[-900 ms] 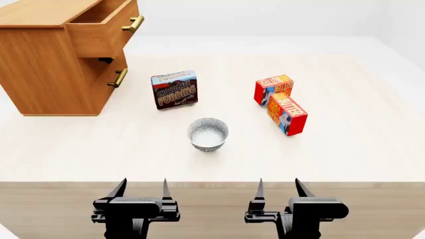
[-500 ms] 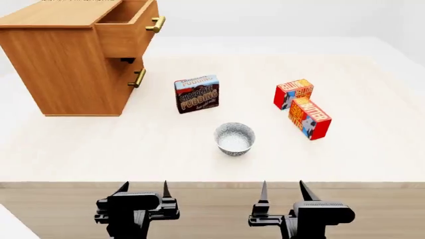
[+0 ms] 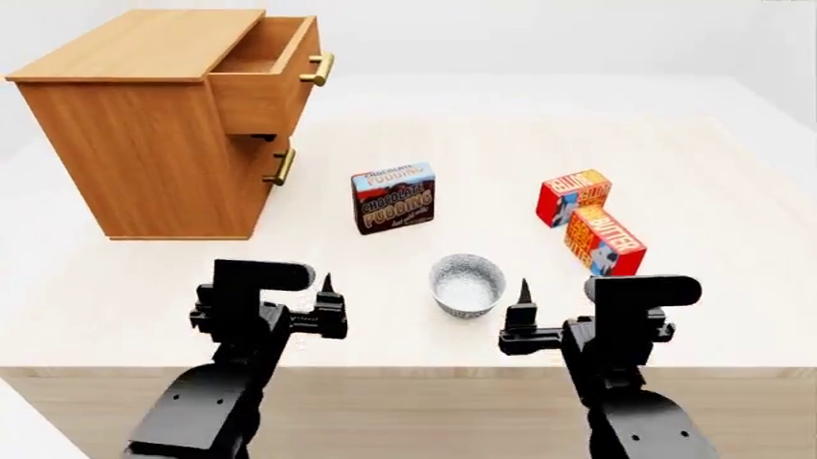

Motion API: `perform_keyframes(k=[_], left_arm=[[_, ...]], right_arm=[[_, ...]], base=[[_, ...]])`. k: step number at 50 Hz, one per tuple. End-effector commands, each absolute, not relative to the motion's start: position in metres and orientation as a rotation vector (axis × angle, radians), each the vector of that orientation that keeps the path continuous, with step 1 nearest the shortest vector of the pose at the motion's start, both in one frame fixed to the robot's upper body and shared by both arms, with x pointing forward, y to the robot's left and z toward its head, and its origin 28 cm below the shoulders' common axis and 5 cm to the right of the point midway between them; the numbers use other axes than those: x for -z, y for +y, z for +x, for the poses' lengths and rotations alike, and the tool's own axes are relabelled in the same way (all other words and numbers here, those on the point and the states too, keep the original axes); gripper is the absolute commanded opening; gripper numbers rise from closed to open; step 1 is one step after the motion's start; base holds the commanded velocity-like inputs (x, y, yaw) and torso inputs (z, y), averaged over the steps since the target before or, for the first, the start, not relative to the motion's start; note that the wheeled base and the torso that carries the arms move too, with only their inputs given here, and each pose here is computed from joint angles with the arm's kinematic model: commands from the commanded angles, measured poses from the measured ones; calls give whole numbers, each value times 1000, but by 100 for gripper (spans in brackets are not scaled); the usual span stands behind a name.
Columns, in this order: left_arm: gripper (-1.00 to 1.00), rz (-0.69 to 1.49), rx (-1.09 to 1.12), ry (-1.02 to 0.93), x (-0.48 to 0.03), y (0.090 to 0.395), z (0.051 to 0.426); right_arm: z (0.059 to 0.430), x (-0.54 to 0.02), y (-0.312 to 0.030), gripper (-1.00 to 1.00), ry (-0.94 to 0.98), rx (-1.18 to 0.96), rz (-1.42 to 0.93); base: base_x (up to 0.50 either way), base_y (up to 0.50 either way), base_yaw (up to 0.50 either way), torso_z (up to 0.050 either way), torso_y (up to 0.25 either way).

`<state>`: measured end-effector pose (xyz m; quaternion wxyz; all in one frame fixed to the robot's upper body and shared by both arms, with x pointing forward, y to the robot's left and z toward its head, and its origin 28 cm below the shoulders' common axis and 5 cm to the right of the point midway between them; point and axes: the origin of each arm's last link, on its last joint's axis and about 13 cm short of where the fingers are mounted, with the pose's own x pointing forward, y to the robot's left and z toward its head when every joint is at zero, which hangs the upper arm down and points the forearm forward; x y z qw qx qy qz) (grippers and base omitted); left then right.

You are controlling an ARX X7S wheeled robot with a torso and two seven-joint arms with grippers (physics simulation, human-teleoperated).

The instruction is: Put the bowl in the top drawer of the cabinet.

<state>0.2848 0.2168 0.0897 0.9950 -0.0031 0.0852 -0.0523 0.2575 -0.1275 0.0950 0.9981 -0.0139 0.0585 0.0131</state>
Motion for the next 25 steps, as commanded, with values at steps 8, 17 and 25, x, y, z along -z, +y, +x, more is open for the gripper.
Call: perform_keyframes(k=[8,17,25], left_arm=[[100,-74,56,159,-241,224,348],[100,-114,-24,124,-322,229,371],[100,-26,-66,100,-354,231,380]], right_arm=[[287,-247,-151,100,89,1,-58],[297,-296,-147,100,9,46,-117],[299,-320,-149,100,-59,88,-137]], base=[[0,0,0,50,0],[92,0,0,49,0],[500,0,0,0,0]])
